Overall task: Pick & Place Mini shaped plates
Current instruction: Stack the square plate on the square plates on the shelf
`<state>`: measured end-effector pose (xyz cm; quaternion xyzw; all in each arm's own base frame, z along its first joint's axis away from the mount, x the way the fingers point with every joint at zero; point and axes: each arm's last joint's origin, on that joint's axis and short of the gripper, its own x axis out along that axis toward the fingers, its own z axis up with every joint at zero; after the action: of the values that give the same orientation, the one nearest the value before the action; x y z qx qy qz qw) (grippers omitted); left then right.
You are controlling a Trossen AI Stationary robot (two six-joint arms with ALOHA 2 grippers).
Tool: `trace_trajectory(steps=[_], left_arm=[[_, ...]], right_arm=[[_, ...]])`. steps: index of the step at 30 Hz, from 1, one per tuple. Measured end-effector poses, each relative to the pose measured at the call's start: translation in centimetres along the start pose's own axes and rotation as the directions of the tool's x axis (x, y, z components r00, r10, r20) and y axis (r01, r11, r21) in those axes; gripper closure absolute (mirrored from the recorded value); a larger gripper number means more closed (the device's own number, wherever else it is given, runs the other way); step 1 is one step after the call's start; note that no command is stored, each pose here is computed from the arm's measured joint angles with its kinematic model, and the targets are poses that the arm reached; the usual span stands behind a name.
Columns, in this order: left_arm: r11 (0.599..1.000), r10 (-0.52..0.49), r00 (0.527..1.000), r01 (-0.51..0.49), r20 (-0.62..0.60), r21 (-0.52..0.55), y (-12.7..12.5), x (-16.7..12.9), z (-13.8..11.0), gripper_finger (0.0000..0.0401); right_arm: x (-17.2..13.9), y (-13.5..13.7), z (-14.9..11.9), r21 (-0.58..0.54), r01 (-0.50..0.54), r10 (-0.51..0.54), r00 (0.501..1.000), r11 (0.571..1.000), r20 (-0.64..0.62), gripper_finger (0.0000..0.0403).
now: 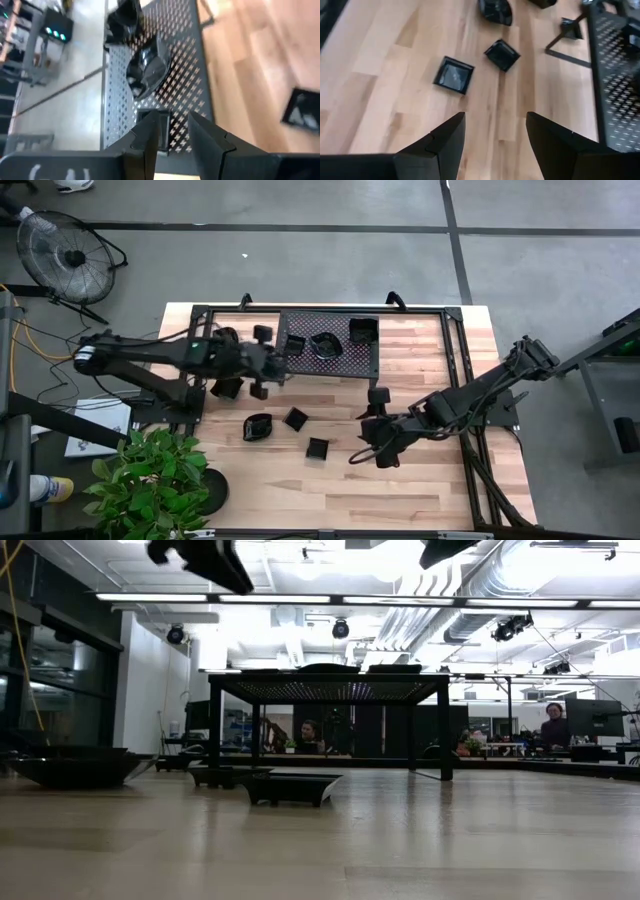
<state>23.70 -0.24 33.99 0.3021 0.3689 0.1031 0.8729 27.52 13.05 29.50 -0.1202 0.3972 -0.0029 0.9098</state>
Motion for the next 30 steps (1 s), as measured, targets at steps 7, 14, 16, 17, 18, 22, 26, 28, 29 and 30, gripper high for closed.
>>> trace_trajectory(steps=[7, 14, 16, 17, 18, 22, 26, 28, 29, 30], left_arm=[[0.995, -0.043, 0.983, 0.058, 0.179, -0.082, -3.4, -3.4, -2.0, 0.0300], [0.993, -0.083, 0.936, 0.106, 0.342, -0.051, -7.4, -4.6, -3.0, 0.0300], [0.992, -0.097, 0.930, 0.117, 0.353, -0.036, -8.2, -4.9, -3.1, 0.0300], [0.992, -0.102, 0.928, 0.122, 0.358, -0.033, -8.4, -5.0, -3.1, 0.0300], [0.992, -0.101, 0.928, 0.122, 0.359, -0.035, -8.7, -5.1, -3.2, 0.0300], [0.994, -0.088, 0.930, 0.105, 0.358, -0.029, -9.7, -5.1, -3.4, 0.0300], [0.993, -0.091, 0.922, 0.111, 0.376, -0.032, -10.2, -5.1, -3.5, 0.0300], [0.993, -0.091, 0.926, 0.111, 0.367, -0.033, -10.3, -5.0, -3.6, 0.0300], [0.993, -0.090, 0.925, 0.113, 0.370, -0.042, -10.3, -5.0, -3.6, 0.0300], [0.992, -0.086, 0.925, 0.112, 0.370, -0.049, -10.3, -5.0, -3.6, 0.0300]], right_arm=[[1.4, 1.7, -0.3, -0.074, -0.059, 0.061, 0.998, 0.995, 0.023, 0.0198], [4.7, 4.1, -2.7, -0.251, -0.115, 0.159, 0.973, 0.961, 0.165, 0.0198], [5.6, 4.4, -3.4, -0.281, -0.099, 0.168, 0.957, 0.955, 0.236, 0.0198], [6.1, 4.6, -3.8, -0.290, -0.089, 0.170, 0.949, 0.953, 0.267, 0.0198], [6.6, 4.7, -4.2, -0.295, -0.080, 0.172, 0.938, 0.952, 0.301, 0.0198], [9.0, 5.2, -6.5, -0.351, -0.057, 0.184, 0.923, 0.935, 0.339, 0.0198], [11.2, 5.6, -8.0, -0.420, -0.005, 0.154, 0.934, 0.907, 0.321, 0.0198], [12.0, 5.8, -8.4, -0.468, 0.010, 0.148, 0.942, 0.884, 0.300, 0.0198], [12.5, 5.9, -8.5, -0.487, 0.019, 0.141, 0.947, 0.873, 0.289, 0.0199], [12.9, 6.0, -8.3, -0.506, 0.027, 0.138, 0.948, 0.862, 0.286, 0.0199]])
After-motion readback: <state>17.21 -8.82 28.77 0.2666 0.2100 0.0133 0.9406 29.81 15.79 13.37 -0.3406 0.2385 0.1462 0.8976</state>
